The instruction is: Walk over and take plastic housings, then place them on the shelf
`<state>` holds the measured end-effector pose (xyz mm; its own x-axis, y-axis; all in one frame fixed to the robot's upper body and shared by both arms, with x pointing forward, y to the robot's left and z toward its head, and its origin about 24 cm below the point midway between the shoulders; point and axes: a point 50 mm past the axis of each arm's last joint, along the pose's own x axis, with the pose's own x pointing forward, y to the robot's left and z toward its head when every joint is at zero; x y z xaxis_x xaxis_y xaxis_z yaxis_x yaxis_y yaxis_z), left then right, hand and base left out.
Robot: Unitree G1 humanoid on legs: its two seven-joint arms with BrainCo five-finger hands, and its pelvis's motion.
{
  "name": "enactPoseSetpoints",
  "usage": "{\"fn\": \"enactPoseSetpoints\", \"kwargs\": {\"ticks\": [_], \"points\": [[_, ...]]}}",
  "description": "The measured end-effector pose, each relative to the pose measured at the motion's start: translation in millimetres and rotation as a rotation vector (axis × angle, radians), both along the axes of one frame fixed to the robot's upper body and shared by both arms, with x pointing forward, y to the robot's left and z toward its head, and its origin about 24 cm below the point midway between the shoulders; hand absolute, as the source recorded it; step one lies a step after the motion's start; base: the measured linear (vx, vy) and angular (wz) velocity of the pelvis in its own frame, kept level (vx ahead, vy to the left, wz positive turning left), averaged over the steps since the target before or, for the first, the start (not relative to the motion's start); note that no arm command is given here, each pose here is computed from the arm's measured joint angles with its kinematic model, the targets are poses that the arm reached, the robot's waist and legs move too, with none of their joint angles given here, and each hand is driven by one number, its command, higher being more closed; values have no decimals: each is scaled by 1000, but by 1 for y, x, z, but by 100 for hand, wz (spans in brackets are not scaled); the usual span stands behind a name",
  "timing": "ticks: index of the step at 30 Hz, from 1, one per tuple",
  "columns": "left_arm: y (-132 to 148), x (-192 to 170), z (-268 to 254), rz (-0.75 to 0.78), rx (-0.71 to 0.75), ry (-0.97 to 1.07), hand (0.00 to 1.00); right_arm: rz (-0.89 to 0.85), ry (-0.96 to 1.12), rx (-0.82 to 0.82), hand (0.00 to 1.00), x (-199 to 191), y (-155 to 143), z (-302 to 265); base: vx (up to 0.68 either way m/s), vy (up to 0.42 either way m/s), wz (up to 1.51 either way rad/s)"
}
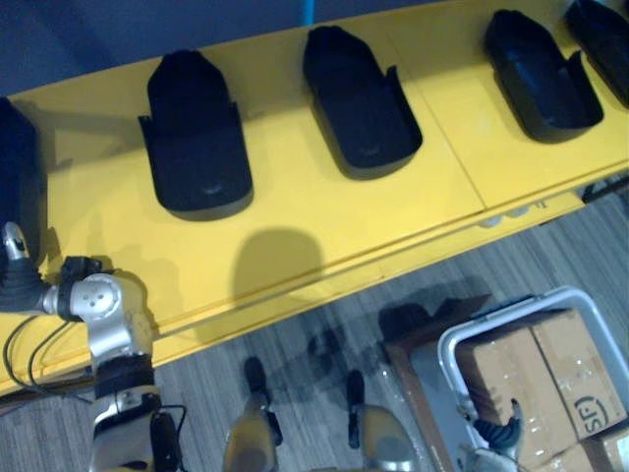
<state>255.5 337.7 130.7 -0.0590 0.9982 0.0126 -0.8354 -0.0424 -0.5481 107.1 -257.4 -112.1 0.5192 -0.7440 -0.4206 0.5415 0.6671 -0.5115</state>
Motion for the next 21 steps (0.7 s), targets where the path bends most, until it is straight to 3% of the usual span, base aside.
{"fn": "enactPoseSetpoints", "kwargs": {"ticks": [4,12,21], "points": [[-3,-4,-3,-45,15,-19,0,-3,0,9,0,0,3,-1,24,-11,17],[-30,-54,-60,-86,-9,116,0,1,-59,24,0,10,9,3,46,-20,21],[-6,-128,-108,46,-45,467,0,-14,-27,86,0,2,8,-4,29,-23,9]]}}
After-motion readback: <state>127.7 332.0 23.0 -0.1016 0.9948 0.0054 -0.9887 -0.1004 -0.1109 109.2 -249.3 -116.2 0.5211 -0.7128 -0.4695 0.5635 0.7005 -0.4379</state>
